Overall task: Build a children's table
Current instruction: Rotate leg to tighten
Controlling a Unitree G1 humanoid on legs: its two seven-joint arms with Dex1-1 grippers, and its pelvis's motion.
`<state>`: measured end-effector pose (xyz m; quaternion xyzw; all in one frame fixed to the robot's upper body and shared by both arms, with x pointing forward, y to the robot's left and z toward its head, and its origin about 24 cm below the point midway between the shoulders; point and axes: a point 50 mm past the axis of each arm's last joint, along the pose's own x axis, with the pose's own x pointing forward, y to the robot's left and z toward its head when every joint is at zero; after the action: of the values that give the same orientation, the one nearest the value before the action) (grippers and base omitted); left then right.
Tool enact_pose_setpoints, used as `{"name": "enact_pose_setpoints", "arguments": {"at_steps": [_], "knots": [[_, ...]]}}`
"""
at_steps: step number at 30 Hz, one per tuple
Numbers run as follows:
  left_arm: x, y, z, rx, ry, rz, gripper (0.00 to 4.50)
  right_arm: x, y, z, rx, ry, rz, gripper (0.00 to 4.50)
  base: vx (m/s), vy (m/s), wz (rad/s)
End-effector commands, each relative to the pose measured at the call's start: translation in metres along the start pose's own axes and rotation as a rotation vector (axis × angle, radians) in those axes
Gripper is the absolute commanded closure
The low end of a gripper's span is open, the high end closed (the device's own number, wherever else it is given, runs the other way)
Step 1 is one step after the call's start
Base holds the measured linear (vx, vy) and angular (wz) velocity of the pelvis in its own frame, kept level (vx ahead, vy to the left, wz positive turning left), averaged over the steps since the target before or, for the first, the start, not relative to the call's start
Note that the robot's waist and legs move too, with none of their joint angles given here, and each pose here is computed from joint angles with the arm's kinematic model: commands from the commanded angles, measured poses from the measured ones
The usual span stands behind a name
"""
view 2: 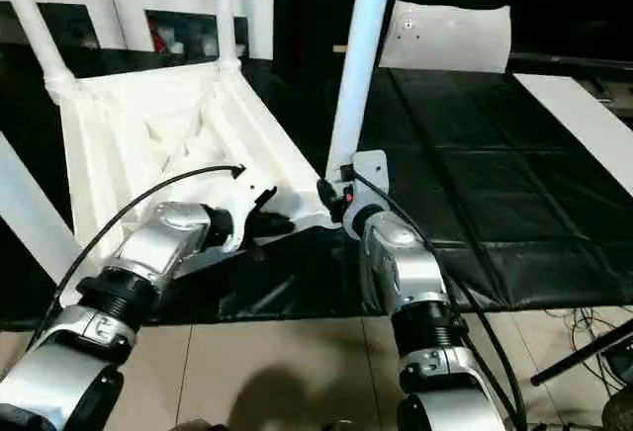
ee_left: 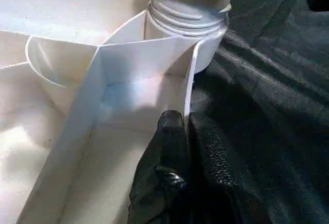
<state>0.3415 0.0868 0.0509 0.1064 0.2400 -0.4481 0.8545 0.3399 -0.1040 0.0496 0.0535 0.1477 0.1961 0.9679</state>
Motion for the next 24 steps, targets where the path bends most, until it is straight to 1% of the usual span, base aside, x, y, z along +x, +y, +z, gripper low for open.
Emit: {"name": "enact_pose_setpoints", "arguments": {"at_steps": [1,2,3,4,6,8,9,10,11,12,13,14,15,17,18,19,20,21,23,24], "knots": [[0.005,-0.004,0.023,0.037,-0.105,0.054,4.50,0.007,0.052,-0.010,0.048,0.031,0.228,1.61,0.000,0.000,0.00],[0.000,-0.002,0.017,0.055,-0.081,0.031,4.50,0.003,0.042,-0.009,0.032,0.020,0.213,1.44,0.000,0.000,0.00],[-0.002,-0.001,0.016,0.059,-0.074,0.025,4.50,0.002,0.039,-0.009,0.029,0.018,0.208,1.35,0.000,0.000,0.00],[-0.006,0.001,0.012,0.079,-0.058,0.001,4.50,-0.001,0.030,-0.009,0.028,0.009,0.193,1.30,0.000,0.000,0.00],[-0.009,0.002,0.009,0.093,-0.051,-0.018,4.50,-0.004,0.025,-0.008,0.029,-0.003,0.192,1.13,0.000,0.000,0.00],[-0.017,0.007,0.002,0.120,-0.021,-0.047,4.50,-0.013,0.013,-0.006,0.021,-0.027,0.223,0.89,0.000,0.000,0.00],[-0.020,0.008,-0.001,0.129,-0.011,-0.059,4.50,-0.016,0.009,-0.005,0.015,-0.036,0.240,0.85,0.000,0.000,0.00],[-0.020,0.008,-0.001,0.129,-0.011,-0.059,4.50,-0.016,0.009,-0.005,0.015,-0.036,0.240,0.67,0.000,0.000,0.00],[-0.023,0.010,-0.004,0.140,0.003,-0.073,4.50,-0.021,0.004,-0.005,0.001,-0.040,0.259,0.67,0.000,0.000,0.00],[-0.028,0.011,-0.007,0.156,0.021,-0.105,4.50,-0.027,-0.002,-0.004,-0.028,-0.044,0.296,0.55,0.000,0.000,0.00],[-0.031,0.012,-0.009,0.181,0.032,-0.133,4.50,-0.032,-0.007,-0.004,-0.053,-0.042,0.322,0.44,0.000,0.000,0.00],[-0.034,0.011,-0.011,0.222,0.036,-0.173,4.50,-0.037,-0.012,-0.003,-0.076,-0.041,0.352,0.44,0.000,0.000,0.00],[-0.035,0.011,-0.012,0.228,0.040,-0.182,4.50,-0.038,-0.012,-0.003,-0.080,-0.041,0.360,0.36,0.000,0.000,0.00],[-0.043,0.011,-0.018,0.301,0.075,-0.284,4.50,-0.049,-0.019,0.000,-0.146,-0.030,0.466,0.08,0.000,0.000,0.00],[-0.044,0.010,-0.018,0.307,0.079,-0.298,4.50,-0.050,-0.020,0.000,-0.156,-0.026,0.481,0.03,0.000,0.000,0.00],[-0.045,0.010,-0.019,0.313,0.085,-0.315,4.50,-0.052,-0.021,0.001,-0.167,-0.022,0.498,0.01,0.000,0.000,0.00],[-0.049,0.009,-0.021,0.339,0.100,-0.374,4.50,-0.056,-0.024,0.002,-0.200,-0.007,0.545,0.01,0.000,0.000,0.00],[-0.049,0.009,-0.021,0.339,0.100,-0.374,4.50,-0.056,-0.024,0.002,-0.200,-0.007,0.545,0.01,0.000,0.000,0.00],[-0.052,0.008,-0.022,0.362,0.110,-0.440,4.50,-0.059,-0.028,0.003,-0.237,0.012,0.590,0.01,0.000,0.000,0.00],[-0.052,0.008,-0.022,0.362,0.110,-0.440,4.50,-0.059,-0.028,0.003,-0.237,0.012,0.590,0.01,0.000,0.000,0.00]]}}
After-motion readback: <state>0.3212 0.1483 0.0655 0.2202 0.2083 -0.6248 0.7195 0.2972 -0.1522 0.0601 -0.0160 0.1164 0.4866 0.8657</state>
